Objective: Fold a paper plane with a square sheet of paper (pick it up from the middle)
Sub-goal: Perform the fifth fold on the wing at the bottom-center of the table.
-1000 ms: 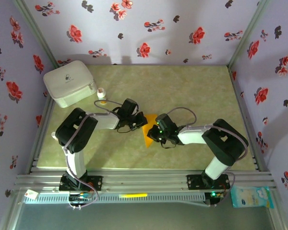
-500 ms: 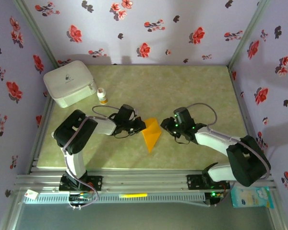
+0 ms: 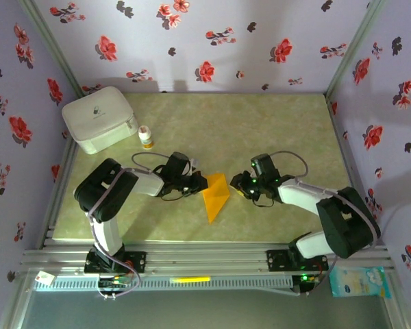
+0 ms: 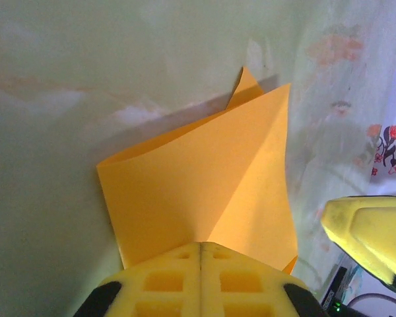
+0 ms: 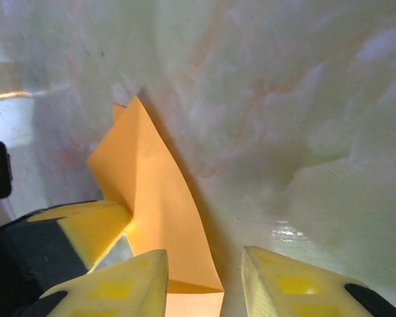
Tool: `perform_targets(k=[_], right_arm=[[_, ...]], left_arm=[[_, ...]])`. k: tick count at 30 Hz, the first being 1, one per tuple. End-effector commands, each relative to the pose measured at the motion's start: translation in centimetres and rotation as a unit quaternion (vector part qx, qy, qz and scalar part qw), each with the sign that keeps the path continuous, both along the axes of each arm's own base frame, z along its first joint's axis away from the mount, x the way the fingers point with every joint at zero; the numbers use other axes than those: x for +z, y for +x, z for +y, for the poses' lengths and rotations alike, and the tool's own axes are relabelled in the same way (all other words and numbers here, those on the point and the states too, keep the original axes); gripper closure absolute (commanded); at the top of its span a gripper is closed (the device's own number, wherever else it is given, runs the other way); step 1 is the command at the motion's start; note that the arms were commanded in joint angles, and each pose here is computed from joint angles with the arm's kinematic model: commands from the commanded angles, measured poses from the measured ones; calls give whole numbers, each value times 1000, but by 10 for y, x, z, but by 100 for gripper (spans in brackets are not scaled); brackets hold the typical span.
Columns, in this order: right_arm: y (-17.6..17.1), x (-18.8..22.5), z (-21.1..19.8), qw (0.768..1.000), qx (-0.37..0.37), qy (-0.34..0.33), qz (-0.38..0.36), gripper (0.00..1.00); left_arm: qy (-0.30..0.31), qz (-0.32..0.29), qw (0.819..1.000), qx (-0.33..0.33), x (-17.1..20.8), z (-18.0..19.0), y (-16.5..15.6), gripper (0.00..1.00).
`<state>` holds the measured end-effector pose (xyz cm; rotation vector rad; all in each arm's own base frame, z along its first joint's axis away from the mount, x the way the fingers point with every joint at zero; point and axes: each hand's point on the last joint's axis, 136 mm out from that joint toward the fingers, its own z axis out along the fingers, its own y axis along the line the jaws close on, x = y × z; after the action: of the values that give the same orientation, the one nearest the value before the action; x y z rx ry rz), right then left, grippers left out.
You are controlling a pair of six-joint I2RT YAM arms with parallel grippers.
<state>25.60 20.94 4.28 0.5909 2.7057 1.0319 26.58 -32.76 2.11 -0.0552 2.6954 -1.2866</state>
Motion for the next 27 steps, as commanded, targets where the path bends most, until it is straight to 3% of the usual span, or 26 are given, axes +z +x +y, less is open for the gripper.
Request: perform_targets(k=[1,27], right_arm=[[-1,2,8,999,28,17,-3,66],[3,-7,32,995,90,47,0,74]], left_arm=[[6,10,1000,-24,-6,0,-13,100],[-12,-1,1000,-17,8,-5,-7,100]])
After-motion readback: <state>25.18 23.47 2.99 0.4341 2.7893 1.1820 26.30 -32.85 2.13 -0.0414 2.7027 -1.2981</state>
